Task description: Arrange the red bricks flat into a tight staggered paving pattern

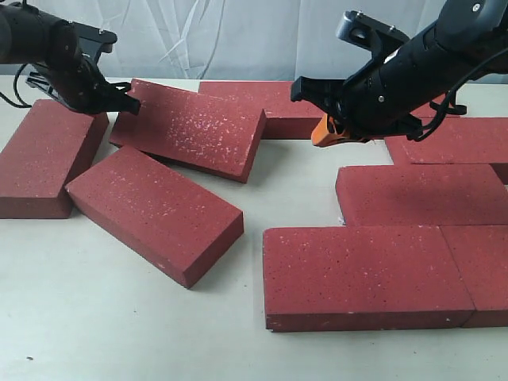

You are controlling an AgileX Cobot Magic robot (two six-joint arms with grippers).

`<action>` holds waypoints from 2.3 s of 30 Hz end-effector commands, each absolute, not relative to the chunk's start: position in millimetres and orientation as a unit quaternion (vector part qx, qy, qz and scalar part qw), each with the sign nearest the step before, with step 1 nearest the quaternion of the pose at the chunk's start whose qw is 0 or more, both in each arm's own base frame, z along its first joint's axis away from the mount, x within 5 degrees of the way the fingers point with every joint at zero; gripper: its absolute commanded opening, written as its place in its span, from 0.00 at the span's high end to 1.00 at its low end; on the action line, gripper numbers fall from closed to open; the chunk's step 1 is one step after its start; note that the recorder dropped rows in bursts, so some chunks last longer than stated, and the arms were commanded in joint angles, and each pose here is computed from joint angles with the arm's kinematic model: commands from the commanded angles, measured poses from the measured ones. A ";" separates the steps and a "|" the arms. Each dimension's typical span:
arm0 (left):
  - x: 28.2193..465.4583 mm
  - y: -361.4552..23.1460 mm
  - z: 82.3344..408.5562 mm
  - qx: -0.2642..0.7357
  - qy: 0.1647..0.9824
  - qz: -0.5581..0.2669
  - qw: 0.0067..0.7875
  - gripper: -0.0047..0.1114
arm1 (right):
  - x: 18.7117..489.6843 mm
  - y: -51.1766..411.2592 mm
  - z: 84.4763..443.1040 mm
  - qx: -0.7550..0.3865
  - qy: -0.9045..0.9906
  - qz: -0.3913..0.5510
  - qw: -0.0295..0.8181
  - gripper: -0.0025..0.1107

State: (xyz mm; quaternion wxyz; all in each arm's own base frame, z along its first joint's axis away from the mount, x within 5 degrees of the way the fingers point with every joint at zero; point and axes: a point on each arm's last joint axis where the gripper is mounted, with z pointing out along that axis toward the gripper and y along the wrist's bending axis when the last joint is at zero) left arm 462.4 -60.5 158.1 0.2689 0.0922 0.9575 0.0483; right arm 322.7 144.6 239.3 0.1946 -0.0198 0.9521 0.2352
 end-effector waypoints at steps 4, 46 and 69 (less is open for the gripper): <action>453.3 -68.7 152.8 0.144 0.966 0.009 0.216 0.96 | 324.6 144.1 241.6 -0.023 0.950 0.234 0.205 0.98; 435.7 -146.0 240.8 0.279 0.873 -0.115 0.382 0.96 | 325.0 144.3 242.0 -0.020 0.949 0.237 0.207 0.98; 441.3 -205.2 179.9 0.315 0.854 -0.094 0.404 0.96 | 324.9 145.3 242.5 -0.014 0.948 0.244 0.205 0.98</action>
